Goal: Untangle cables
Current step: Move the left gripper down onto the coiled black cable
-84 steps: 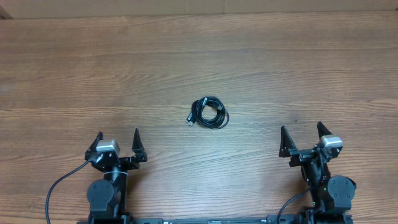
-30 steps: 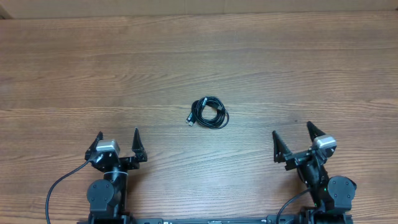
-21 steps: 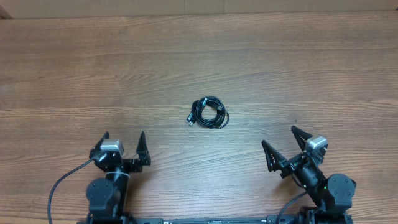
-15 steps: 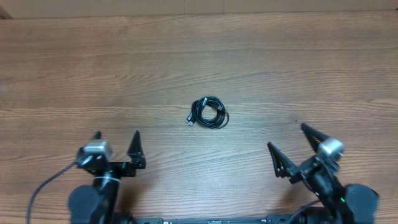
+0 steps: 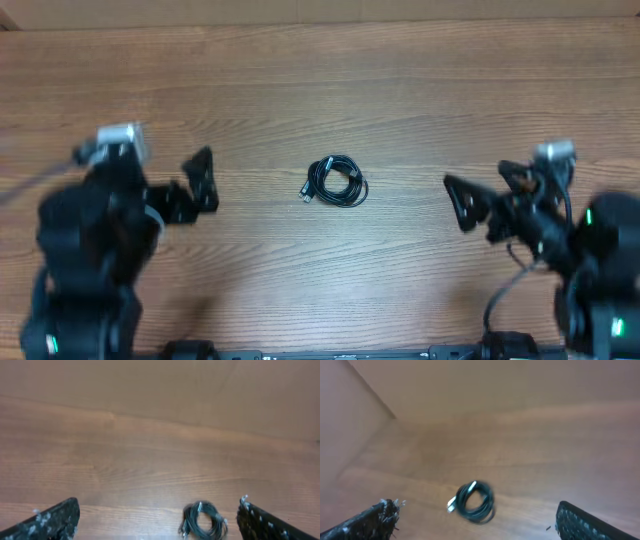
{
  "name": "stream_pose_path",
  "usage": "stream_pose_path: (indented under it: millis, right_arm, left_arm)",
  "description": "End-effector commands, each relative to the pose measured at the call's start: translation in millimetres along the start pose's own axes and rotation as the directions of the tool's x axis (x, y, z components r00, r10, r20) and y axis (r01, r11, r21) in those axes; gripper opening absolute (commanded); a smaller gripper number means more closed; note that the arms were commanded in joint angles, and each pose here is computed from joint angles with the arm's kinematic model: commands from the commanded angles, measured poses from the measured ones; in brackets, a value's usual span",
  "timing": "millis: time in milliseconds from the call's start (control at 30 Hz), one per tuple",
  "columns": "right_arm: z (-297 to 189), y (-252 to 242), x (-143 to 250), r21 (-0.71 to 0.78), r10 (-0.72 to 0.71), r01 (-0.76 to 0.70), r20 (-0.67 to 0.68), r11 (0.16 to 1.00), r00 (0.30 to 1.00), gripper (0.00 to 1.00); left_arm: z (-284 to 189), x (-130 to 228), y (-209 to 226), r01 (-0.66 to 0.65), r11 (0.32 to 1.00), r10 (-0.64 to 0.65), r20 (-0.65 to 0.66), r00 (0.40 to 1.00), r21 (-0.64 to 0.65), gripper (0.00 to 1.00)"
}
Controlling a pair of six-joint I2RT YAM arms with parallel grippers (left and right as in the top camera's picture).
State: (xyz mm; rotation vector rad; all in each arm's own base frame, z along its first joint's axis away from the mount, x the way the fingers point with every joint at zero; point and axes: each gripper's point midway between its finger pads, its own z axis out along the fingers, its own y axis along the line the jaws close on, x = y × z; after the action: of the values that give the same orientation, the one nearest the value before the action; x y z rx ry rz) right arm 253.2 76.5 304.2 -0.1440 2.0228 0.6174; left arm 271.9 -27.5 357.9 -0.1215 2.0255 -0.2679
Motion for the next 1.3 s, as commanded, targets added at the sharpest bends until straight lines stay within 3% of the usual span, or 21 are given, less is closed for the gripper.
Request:
stream_pose_path:
  millis: [0,233,300,467,733,1000,1267]
  right_arm:
    - [17,18,-20,-0.099,0.03,-0.04,-0.101,0.994,0.994,1.0]
    - [46,42,-22,-0.324,0.064,-0.138,-0.228,0.936,0.971,1.0]
    - [54,33,-19,-0.286,0.08,-0.151,-0.246,0.946,0.966,1.0]
    - [58,-10,-5,-0.016,0.151,-0.161,-0.267,0.987,0.952,1.0]
    - [43,-23,-4,0.097,0.147,-0.127,-0.24,0.987,0.96,1.0]
    - [41,-22,-2,0.099,0.151,-0.13,-0.246,0.987,0.957,1.0]
    - [41,-22,-2,0.099,0.151,-0.13,-0.246,0.987,0.957,1.0]
  left_arm:
    - [21,-15,-21,-0.064,0.997,0.071,-0.127,0.989,0.052,1.0]
    - [89,28,-52,-0.092,0.99,0.133,-0.493,0.86,0.107,1.0]
    - [108,47,-63,-0.07,0.986,0.143,-0.559,0.817,0.15,1.0]
    - [155,98,-76,-0.026,0.985,0.142,-0.701,0.699,0.173,1.0]
    - [217,167,-83,-0.108,0.988,0.152,-0.796,0.586,0.11,1.0]
    - [246,233,-68,-0.125,0.991,0.106,-0.892,0.439,0.056,1.0]
    - [254,266,-65,-0.133,0.99,0.09,-0.926,0.366,0.044,0.98]
